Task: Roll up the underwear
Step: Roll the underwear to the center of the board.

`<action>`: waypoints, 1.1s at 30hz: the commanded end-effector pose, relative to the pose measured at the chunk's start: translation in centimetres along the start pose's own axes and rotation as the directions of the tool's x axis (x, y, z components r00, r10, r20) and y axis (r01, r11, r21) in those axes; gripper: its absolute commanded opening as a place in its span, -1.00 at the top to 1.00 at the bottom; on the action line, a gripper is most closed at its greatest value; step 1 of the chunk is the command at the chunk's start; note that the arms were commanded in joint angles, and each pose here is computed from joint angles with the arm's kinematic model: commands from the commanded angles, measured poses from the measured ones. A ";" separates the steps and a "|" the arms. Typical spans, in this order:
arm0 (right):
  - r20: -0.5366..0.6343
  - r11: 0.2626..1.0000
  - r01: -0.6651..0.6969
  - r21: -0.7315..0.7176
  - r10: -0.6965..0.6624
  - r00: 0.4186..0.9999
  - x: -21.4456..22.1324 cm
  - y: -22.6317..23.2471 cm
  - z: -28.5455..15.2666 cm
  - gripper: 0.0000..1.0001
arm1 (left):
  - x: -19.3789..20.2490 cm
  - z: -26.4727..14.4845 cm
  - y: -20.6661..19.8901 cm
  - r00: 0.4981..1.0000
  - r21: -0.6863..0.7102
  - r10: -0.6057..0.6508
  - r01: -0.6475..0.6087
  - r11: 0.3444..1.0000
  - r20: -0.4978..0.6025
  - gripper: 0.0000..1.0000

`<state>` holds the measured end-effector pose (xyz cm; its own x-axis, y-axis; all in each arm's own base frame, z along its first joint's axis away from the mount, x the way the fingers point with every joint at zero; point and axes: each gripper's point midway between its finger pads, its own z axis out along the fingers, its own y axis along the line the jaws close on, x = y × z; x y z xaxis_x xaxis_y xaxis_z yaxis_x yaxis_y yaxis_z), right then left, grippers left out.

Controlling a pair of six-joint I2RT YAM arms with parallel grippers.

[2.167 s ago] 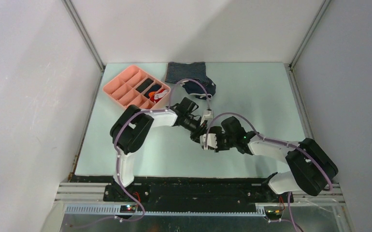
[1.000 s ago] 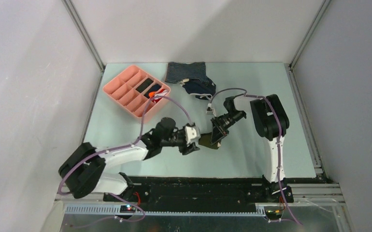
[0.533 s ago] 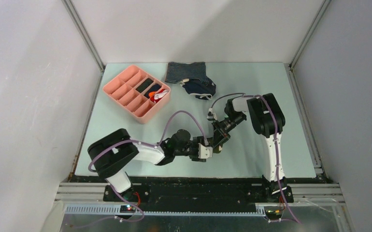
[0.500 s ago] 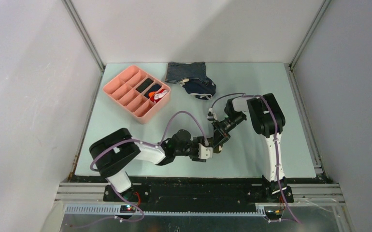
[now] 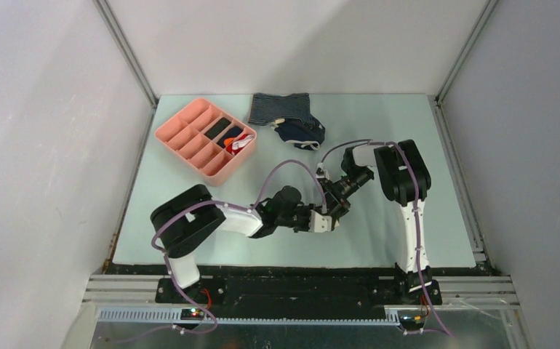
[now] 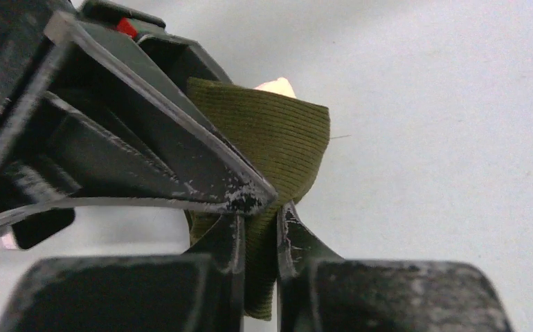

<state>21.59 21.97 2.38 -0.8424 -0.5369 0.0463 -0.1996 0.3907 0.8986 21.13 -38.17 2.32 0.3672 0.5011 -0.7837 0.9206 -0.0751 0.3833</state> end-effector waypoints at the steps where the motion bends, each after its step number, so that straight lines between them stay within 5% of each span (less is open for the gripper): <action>1: 0.017 0.994 0.090 0.061 -0.092 0.996 -0.7 -0.3 -0.7 -0.62 | 2.9 0.6 -3.6 0.987 0.179 -0.086 0.110 0.978 -0.137 0.98; 3: 0.100 0.983 0.152 0.100 -0.161 0.982 -2.4 0.9 -3.3 -0.94 | 3.0 -0.1 -4.8 0.977 0.235 -0.144 0.179 0.955 -0.159 1.00; 6: 0.275 0.947 0.256 0.195 -0.303 0.913 -5.6 3.6 -9.7 -0.98 | 4.0 -1.4 -6.1 0.927 0.264 -0.290 0.349 0.899 -0.239 1.00; 9: 0.329 0.828 0.342 0.444 -0.505 0.798 -5.4 6.0 -15.0 -0.99 | 4.6 -2.2 -6.5 0.864 0.261 -0.403 0.482 0.836 -0.302 1.00; 11: 0.373 0.683 0.291 0.669 -0.648 0.664 -4.8 6.2 -18.5 -0.99 | 5.3 -2.8 -6.4 0.809 0.235 -0.476 0.565 0.791 -0.344 1.00; 12: 0.376 0.566 0.277 0.776 -0.769 0.518 -6.4 7.6 -21.1 -0.99 | 5.7 -3.1 -6.0 0.776 0.213 -0.517 0.609 0.764 -0.361 1.00; 13: 0.370 0.525 0.275 0.805 -0.808 0.458 -3.9 7.8 -19.9 -0.99 | 5.7 -3.2 -5.9 0.760 0.208 -0.538 0.629 0.749 -0.364 1.00; 14: 0.305 0.390 0.287 0.875 -0.904 0.299 -3.7 10.8 -21.2 -0.99 | 6.0 -3.4 -5.5 0.730 0.189 -0.570 0.663 0.725 -0.377 1.00; 15: 0.294 0.395 0.314 0.863 -0.900 0.323 -2.5 8.8 -18.2 -0.99 | 6.1 -3.5 -5.4 0.715 0.183 -0.583 0.679 0.711 -0.385 1.00; 16: 0.224 0.310 0.338 0.889 -0.937 0.269 -1.9 9.5 -17.6 -0.99 | 6.3 -3.8 -5.8 0.691 0.190 -0.591 0.702 0.687 -0.416 1.00; 17: 0.123 0.246 0.452 0.858 -0.951 0.283 -0.7 8.2 -14.1 -0.97 | 6.5 -4.0 -5.6 0.676 0.185 -0.600 0.715 0.674 -0.428 1.00; 22: -0.138 0.074 0.731 0.678 -0.964 0.225 1.7 6.7 -5.7 -0.51 | 7.1 -4.8 -5.7 0.568 0.170 -0.649 0.804 0.570 -0.506 1.00; 33: -0.315 -0.137 0.765 0.630 -0.945 0.091 -1.3 4.9 -2.8 -0.62 | 6.3 -5.1 -5.7 0.517 0.215 -0.656 0.847 0.487 -0.550 1.00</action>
<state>20.93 21.27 7.42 0.1390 -0.6557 -0.7421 -0.9763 0.0346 -0.2135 22.61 -36.66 3.12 -0.2943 0.6079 -0.7375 0.9284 -0.0015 -0.3716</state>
